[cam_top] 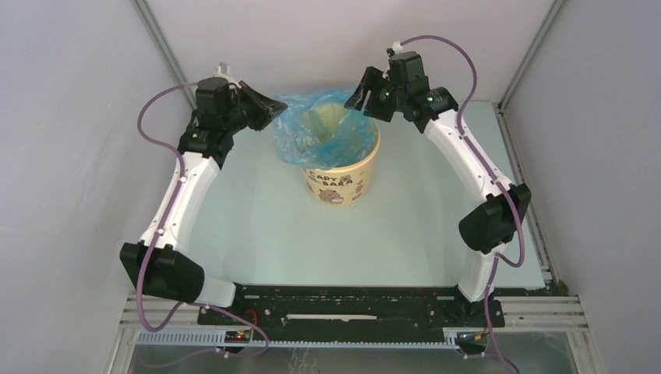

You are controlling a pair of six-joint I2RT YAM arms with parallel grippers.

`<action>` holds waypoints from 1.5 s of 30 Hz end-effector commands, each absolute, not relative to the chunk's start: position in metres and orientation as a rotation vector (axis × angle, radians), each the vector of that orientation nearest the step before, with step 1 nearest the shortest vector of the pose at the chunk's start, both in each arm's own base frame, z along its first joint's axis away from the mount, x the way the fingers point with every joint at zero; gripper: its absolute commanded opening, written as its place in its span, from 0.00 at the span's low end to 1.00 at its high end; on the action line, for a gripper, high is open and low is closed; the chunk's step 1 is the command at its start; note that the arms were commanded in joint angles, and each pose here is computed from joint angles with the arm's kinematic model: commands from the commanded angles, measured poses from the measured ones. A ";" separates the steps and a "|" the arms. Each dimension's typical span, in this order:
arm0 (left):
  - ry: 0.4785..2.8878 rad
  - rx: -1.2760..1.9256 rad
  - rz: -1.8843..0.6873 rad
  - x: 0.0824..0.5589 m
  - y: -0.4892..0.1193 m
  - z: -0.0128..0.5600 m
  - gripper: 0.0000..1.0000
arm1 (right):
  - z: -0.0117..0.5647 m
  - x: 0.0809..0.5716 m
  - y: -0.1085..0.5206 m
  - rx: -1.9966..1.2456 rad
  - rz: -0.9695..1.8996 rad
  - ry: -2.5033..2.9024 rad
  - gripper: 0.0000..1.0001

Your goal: Put the trash bags into the trash bin

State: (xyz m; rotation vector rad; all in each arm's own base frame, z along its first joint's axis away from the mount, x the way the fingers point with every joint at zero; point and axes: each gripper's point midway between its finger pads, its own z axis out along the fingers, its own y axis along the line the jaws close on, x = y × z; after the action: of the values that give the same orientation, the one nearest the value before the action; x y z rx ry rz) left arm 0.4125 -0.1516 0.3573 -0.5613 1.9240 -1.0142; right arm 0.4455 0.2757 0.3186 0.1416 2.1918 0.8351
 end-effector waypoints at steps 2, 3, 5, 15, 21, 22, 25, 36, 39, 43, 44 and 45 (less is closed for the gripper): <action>1.893 -0.551 -1.038 0.403 -0.151 0.367 0.06 | 0.328 0.456 0.283 0.145 0.836 2.175 0.67; 1.899 -0.555 -1.032 0.403 -0.151 0.366 0.07 | 0.324 0.458 0.282 0.160 0.824 2.180 0.67; 1.908 -0.561 -1.018 0.402 -0.149 0.363 0.09 | 0.317 0.463 0.281 0.177 0.795 2.186 0.68; 1.978 -0.566 -0.926 0.385 -0.139 0.343 0.35 | 0.304 0.469 0.283 0.168 0.777 2.192 0.62; 1.999 -0.549 -0.901 0.369 -0.136 0.336 0.46 | 0.299 0.465 0.276 0.175 0.731 2.215 0.65; 2.005 -0.547 -0.903 0.366 -0.137 0.333 0.47 | 0.300 0.463 0.276 0.174 0.731 2.216 0.66; 2.028 -0.547 -0.895 0.360 -0.137 0.321 0.49 | 0.301 0.457 0.276 0.151 0.723 2.211 0.72; 2.056 -0.549 -0.888 0.356 -0.136 0.310 0.52 | 0.297 0.460 0.281 0.152 0.762 2.209 0.46; 2.051 -0.550 -0.922 0.357 -0.140 0.310 0.47 | 0.314 0.458 0.281 0.146 0.797 2.184 0.33; 2.049 -0.563 -0.977 0.360 -0.147 0.308 0.34 | 0.334 0.450 0.277 0.143 0.822 2.159 0.06; 2.050 -0.565 -0.981 0.360 -0.148 0.307 0.32 | 0.336 0.448 0.275 0.144 0.826 2.162 0.00; 2.051 -0.565 -0.982 0.361 -0.148 0.307 0.30 | 0.337 0.445 0.272 0.145 0.826 2.168 0.00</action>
State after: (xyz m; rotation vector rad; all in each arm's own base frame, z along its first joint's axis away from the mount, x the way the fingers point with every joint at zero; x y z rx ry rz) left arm 0.3614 -0.1407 0.3035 -0.5899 2.0694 -0.9251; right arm 0.4595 0.2808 0.2867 0.1604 2.2518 0.7652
